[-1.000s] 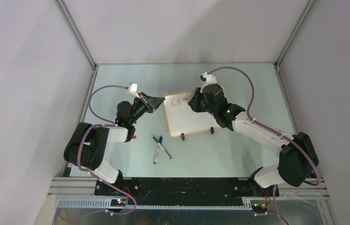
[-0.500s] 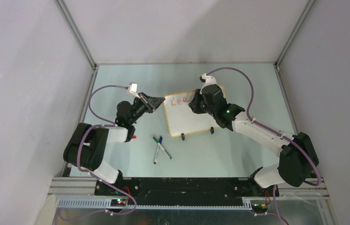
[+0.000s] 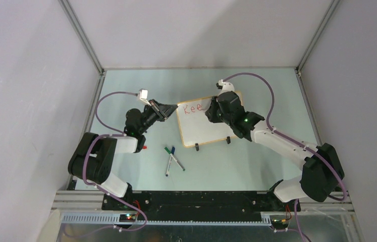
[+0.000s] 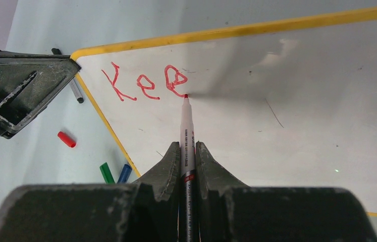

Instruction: Write a sentence on the whiteboard

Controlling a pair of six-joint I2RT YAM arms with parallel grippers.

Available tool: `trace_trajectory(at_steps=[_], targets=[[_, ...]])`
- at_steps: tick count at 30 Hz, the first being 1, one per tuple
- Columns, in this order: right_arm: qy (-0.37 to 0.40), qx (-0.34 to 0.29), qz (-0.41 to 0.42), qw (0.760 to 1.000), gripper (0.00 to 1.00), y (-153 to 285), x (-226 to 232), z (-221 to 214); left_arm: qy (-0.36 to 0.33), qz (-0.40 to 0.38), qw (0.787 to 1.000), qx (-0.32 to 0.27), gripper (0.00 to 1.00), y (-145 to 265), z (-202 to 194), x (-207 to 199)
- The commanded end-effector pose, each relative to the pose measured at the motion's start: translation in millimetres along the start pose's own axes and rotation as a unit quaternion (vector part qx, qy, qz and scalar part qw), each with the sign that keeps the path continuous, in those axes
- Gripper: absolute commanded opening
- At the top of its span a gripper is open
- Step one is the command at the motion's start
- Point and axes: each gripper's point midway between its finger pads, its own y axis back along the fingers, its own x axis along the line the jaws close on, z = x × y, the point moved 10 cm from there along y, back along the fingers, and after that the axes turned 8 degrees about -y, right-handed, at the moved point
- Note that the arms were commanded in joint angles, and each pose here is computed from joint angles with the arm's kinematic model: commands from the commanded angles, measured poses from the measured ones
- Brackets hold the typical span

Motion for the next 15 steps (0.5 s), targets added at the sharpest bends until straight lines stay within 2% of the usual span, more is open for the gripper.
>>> trace_trajectory(at_steps=[1, 6, 11, 15], targets=[[-0.006, -0.039, -0.007, 0.999, 0.0, 11.4, 4.8, 18.8, -0.023, -0.024, 0.999, -0.023, 0.0, -0.3, 11.6, -12.6], [0.004, -0.06, 0.042, 0.997, 0.0, 22.3, 15.2, 25.4, -0.021, -0.027, 0.999, -0.025, 0.02, -0.8, 11.9, -13.2], [0.01, -0.088, 0.068, 0.994, 0.0, 38.5, 17.6, 28.7, -0.02, -0.028, 0.999, -0.029, 0.28, 0.1, 12.2, -13.4], [0.005, -0.115, 0.069, 0.991, 0.0, 44.8, 12.5, 29.7, -0.019, -0.026, 0.999, -0.03, 0.39, 1.1, 11.6, -13.7]])
